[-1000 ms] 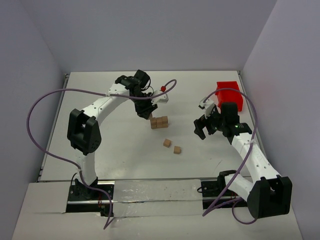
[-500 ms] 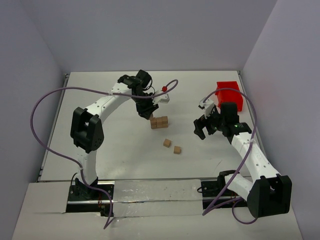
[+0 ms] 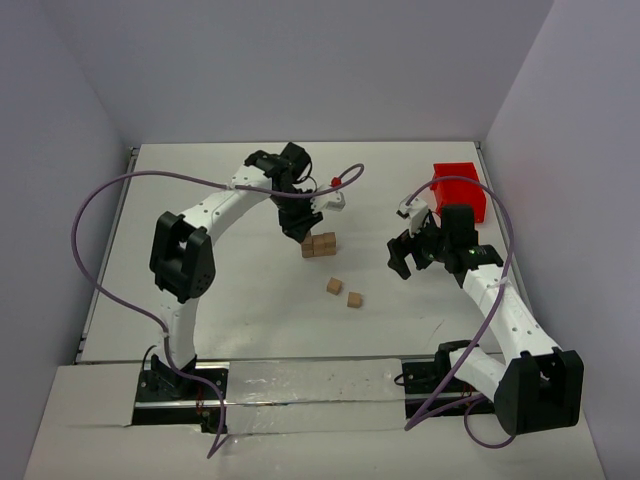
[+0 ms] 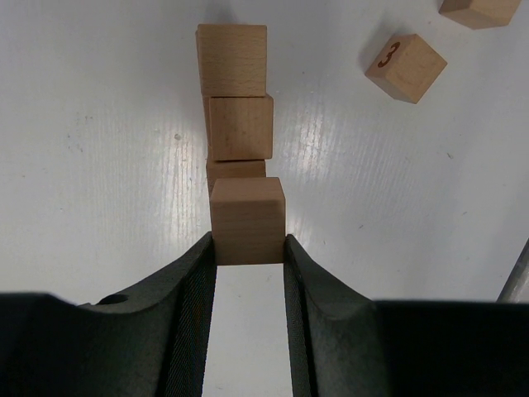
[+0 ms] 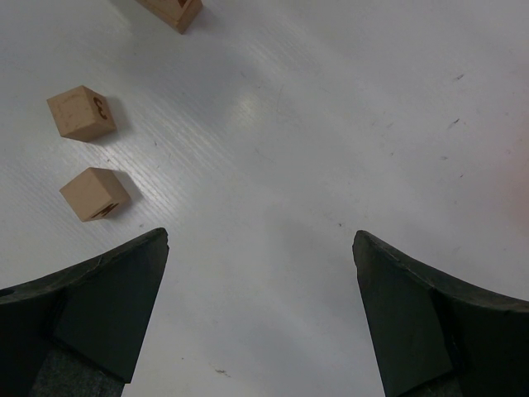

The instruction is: Build the wood block tower

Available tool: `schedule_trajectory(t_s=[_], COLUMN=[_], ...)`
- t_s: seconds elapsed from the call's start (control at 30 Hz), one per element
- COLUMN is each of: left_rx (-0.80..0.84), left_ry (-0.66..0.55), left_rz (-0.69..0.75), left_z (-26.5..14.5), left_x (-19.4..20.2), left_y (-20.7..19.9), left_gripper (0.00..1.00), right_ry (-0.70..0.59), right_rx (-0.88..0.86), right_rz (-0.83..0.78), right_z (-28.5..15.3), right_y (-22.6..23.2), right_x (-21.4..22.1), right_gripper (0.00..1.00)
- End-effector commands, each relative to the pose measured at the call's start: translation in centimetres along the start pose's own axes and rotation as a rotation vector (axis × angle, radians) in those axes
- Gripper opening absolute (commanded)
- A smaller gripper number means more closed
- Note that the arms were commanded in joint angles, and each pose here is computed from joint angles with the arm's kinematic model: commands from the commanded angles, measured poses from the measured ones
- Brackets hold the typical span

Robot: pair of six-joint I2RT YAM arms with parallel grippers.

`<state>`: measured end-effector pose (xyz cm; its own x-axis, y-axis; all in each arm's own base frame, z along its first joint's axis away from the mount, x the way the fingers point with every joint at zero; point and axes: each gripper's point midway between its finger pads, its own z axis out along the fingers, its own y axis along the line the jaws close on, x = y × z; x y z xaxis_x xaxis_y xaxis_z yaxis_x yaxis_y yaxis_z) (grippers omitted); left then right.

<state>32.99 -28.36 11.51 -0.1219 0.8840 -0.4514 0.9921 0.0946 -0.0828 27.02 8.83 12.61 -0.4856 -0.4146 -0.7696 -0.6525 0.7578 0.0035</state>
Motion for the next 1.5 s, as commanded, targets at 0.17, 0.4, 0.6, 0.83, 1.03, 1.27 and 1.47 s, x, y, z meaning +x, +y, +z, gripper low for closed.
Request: schedule_trajectory(t_s=[0.17, 0.4, 0.6, 0.83, 1.03, 1.27, 1.47], left_rx=[0.021, 0.011, 0.005, 0.0, -0.008, -0.022, -0.026], left_ry=[-0.033, -0.029, -0.023, -0.019, -0.02, -0.022, -0.024], left_rz=[0.03, 0.024, 0.021, 0.015, 0.006, 0.002, 0.0], left_z=[-0.1, 0.1, 0.4, 0.5, 0.4, 0.2, 0.1], left_x=[-1.5, -1.5, -1.4, -1.3, -1.2, -1.2, -1.2], left_y=[-0.3, 0.1, 0.3, 0.5, 0.7, 1.1, 1.2], left_gripper=[0.36, 0.37, 0.38, 0.39, 0.39, 0.4, 0.4], right_ry=[-0.053, -0.053, -0.051, -0.049, -0.045, -0.045, -0.045], right_rx=[0.005, 0.004, 0.002, 0.001, -0.001, -0.004, -0.007], right_rz=[-0.02, -0.02, -0.021, -0.021, -0.018, -0.018, -0.018], right_z=[-0.1, -0.1, -0.1, -0.1, 0.0, 0.0, 0.1], right_y=[-0.5, -0.5, -0.4, -0.4, -0.4, -0.4, -0.3], right_x=[-1.9, -1.9, -1.9, -1.8, -1.7, -1.7, -1.7], right_gripper=[1.0, 1.0, 1.0, 1.0, 1.0, 1.0, 1.0])
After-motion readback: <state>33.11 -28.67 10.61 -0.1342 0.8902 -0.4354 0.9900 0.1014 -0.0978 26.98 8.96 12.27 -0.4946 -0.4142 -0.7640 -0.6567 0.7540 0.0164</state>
